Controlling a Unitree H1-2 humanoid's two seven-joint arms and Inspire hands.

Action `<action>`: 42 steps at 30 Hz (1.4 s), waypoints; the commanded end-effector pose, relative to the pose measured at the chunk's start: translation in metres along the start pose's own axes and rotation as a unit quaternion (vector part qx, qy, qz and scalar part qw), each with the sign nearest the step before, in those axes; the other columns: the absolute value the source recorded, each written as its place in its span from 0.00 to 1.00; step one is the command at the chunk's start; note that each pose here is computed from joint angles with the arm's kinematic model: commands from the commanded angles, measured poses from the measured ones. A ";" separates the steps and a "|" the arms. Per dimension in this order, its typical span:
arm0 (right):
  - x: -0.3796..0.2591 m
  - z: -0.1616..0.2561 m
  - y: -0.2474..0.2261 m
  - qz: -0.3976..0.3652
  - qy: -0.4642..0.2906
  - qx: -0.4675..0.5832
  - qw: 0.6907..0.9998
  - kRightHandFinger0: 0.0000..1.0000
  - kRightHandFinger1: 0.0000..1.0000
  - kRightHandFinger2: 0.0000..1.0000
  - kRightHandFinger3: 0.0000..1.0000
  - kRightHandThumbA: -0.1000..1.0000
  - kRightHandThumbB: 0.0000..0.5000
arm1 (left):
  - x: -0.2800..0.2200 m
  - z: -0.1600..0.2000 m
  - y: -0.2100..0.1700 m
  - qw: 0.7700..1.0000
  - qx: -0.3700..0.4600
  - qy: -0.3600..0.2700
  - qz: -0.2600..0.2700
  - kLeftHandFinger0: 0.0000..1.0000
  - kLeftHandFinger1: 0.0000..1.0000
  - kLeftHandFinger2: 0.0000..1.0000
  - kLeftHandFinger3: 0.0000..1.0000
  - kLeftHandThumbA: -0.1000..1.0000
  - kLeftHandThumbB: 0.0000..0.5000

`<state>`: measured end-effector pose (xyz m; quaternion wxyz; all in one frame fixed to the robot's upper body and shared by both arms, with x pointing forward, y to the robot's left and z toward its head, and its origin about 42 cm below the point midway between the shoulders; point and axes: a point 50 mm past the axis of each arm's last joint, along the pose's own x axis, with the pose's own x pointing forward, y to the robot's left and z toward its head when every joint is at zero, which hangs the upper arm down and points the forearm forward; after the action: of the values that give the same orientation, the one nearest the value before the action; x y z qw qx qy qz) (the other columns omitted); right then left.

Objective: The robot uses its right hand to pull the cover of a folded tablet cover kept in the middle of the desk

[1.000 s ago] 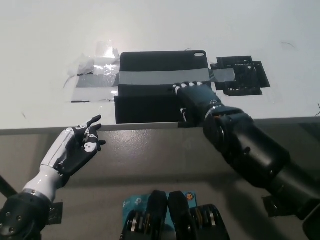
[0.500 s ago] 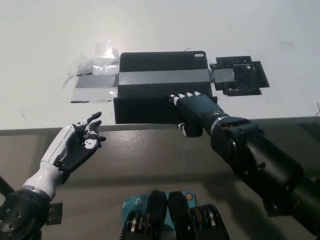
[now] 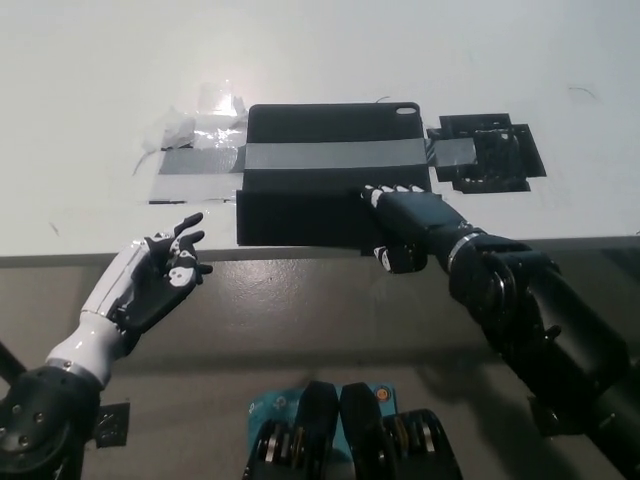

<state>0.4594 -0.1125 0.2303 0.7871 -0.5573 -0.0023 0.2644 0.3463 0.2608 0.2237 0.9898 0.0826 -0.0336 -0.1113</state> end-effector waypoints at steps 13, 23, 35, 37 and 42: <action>-0.011 0.011 0.008 0.104 -0.008 0.092 0.990 1.00 1.00 1.00 1.00 0.62 1.00 | 0.011 0.019 0.013 0.999 0.019 -0.030 0.001 0.73 0.95 1.00 1.00 1.00 0.49; -0.018 0.022 0.002 0.130 0.000 0.139 0.982 1.00 1.00 1.00 1.00 0.59 1.00 | 0.015 0.029 0.016 0.999 0.027 -0.042 0.000 0.82 0.99 1.00 1.00 1.00 0.47; -0.052 0.010 0.015 0.181 -0.026 0.187 0.965 0.66 1.00 1.00 0.96 0.71 1.00 | 0.015 0.032 0.019 0.998 0.030 -0.046 0.000 0.81 0.97 1.00 1.00 1.00 0.52; -0.056 0.008 0.019 0.193 -0.035 0.187 0.963 0.73 1.00 1.00 1.00 0.72 1.00 | 0.015 0.033 0.019 0.998 0.032 -0.046 0.000 0.81 0.97 1.00 1.00 1.00 0.52; -0.074 0.000 0.028 0.196 -0.030 0.212 0.957 0.74 1.00 1.00 1.00 0.72 1.00 | 0.015 0.032 0.019 0.999 0.029 -0.045 0.001 0.77 0.96 1.00 1.00 1.00 0.54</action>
<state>0.4039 -0.1325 0.2015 0.8331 -0.3878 0.1395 0.3690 0.3507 0.2623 0.2237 0.9899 0.0847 -0.0296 -0.1100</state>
